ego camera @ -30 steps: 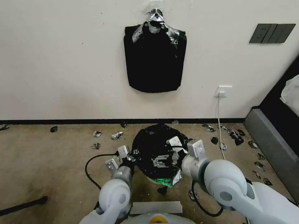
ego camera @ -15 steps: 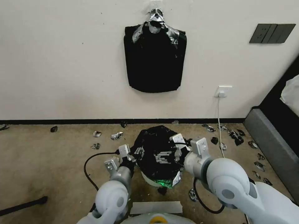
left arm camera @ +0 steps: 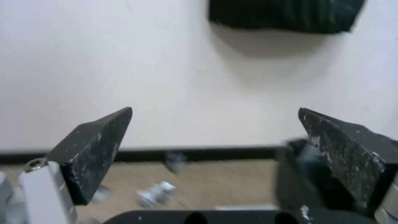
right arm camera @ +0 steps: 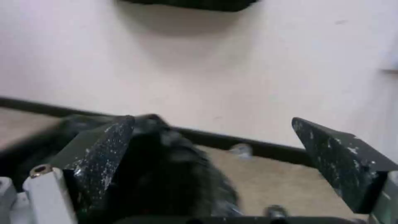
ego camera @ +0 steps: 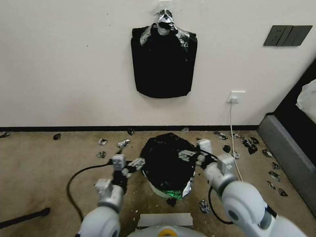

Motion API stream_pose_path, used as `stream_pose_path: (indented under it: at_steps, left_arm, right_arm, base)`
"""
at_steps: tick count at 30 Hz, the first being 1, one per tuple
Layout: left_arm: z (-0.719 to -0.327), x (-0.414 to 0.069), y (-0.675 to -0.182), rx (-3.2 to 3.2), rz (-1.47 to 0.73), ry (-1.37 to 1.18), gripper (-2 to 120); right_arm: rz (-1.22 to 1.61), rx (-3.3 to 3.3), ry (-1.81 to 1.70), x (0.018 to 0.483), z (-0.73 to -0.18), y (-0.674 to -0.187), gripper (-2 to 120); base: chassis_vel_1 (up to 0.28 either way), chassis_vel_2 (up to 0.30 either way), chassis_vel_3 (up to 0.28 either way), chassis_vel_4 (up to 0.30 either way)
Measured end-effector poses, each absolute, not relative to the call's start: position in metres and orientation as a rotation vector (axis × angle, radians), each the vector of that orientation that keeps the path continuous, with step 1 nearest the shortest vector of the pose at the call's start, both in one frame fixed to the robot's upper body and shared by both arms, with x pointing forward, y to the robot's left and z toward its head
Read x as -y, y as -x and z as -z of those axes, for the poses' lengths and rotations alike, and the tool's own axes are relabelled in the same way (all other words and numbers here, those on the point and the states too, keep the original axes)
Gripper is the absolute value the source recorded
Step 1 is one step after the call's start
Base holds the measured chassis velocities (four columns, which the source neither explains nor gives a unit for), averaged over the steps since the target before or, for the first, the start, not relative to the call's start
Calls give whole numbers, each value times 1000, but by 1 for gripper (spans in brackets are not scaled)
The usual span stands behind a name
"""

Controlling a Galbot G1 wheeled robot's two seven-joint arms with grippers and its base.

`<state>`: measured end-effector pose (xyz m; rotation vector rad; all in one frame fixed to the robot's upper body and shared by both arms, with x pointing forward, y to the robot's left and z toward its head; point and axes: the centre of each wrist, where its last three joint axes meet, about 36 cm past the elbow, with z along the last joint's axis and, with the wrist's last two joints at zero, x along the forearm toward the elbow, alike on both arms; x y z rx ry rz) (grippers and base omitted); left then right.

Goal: Place a trash bag onto the trash bin.

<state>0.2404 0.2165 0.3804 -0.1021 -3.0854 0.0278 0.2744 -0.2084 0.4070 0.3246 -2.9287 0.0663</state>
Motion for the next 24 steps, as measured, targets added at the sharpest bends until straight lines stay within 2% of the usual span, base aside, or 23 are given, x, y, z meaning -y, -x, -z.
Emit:
stream_pose_path:
  at_steps: [7,13,24]
  left_arm:
    - [-372,-242,-199,3183,96,-33,100]
    - [-360,-243,-167,3200,134,-25,100]
    - [-358,-241,-166,3201,127,-19,100]
  right_arm:
    - [-180,3112,-93,241,-368,-238,100]
    - [-120,3167,10,246,-357,-213,100]
    - [-94,3170,16,245,-357,-211,100]
  base:
    - [0,0,0,0]
    - [0,0,0,0]
    - [0,0,0,0]
